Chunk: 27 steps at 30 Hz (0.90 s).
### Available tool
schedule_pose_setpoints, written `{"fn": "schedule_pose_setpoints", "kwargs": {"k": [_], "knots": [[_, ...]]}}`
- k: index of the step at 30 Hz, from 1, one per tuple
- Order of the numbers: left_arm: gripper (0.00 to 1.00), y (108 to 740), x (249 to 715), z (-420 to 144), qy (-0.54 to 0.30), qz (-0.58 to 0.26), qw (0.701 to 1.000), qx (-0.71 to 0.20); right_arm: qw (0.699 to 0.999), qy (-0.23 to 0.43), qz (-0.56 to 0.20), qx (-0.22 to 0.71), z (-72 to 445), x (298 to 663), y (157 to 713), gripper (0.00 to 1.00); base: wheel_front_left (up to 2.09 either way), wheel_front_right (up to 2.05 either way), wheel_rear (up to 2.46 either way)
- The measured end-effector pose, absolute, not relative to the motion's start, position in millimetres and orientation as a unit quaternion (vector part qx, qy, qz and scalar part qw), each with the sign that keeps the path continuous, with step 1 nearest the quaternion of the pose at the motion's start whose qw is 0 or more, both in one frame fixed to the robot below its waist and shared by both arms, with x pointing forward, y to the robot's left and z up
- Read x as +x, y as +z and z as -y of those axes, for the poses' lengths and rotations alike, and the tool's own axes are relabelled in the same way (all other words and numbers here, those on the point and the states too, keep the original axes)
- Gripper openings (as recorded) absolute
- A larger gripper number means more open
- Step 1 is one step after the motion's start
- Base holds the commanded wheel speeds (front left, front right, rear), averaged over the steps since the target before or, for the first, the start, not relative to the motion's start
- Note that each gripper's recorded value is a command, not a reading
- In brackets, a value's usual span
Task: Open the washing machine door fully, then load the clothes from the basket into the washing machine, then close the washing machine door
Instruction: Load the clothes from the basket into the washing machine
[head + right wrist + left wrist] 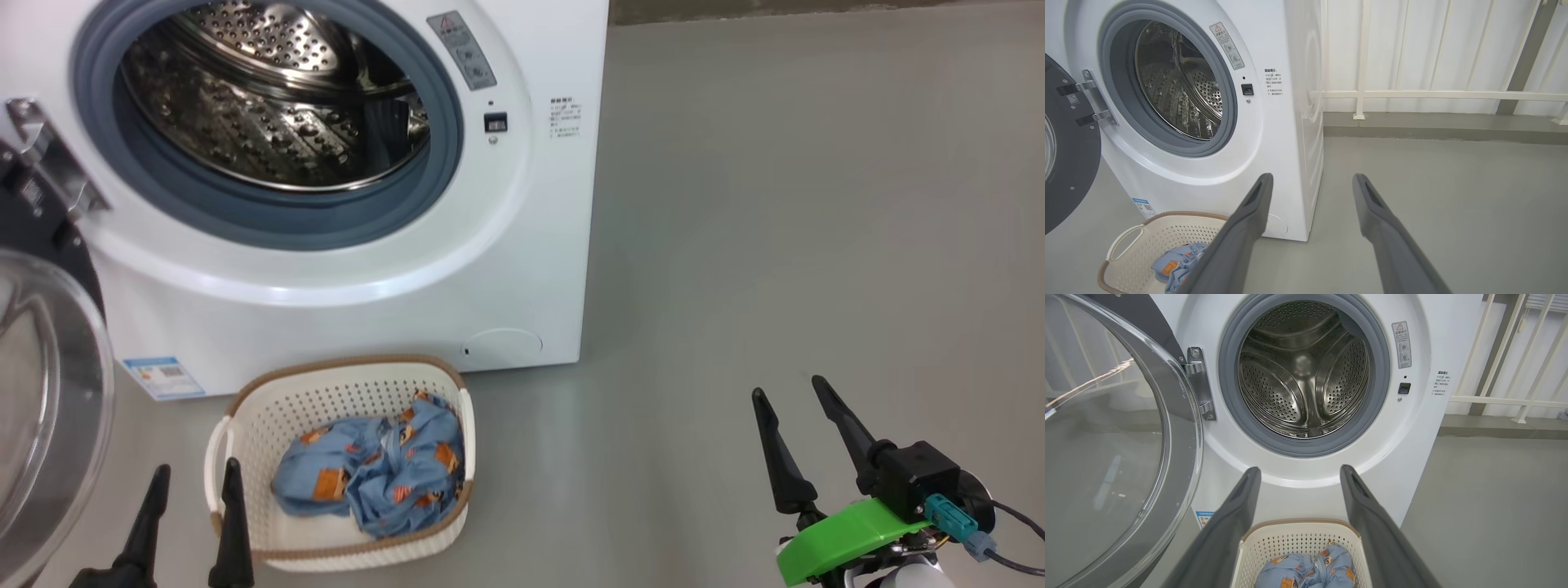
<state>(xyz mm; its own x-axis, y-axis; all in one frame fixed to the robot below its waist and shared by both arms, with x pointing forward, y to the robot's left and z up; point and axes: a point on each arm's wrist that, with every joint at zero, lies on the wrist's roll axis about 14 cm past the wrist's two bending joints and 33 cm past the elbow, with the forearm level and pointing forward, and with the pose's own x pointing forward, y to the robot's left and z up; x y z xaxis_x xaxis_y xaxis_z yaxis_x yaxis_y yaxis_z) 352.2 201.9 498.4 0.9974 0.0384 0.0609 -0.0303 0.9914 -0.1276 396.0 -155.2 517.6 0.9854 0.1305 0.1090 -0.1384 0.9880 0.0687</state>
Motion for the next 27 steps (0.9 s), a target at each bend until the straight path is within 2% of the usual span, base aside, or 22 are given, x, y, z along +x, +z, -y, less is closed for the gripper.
{"fn": "schedule_pose_setpoints", "kwargs": {"k": [12, 27], "knots": [[1.00, 505.4, 354.4, -210.3, 0.031, 0.043, 0.997, -0.061, 0.996, 0.067, 0.050, 0.043, 155.2, 396.6, 515.9, 1.00, 1.68, -1.68, 0.00], [1.00, 504.2, 352.7, -212.9, 0.036, 0.042, 0.996, -0.065, 0.995, 0.069, 0.050, 0.047, 153.5, 396.7, 516.1, 1.00, 0.21, -0.21, 0.00]]}}
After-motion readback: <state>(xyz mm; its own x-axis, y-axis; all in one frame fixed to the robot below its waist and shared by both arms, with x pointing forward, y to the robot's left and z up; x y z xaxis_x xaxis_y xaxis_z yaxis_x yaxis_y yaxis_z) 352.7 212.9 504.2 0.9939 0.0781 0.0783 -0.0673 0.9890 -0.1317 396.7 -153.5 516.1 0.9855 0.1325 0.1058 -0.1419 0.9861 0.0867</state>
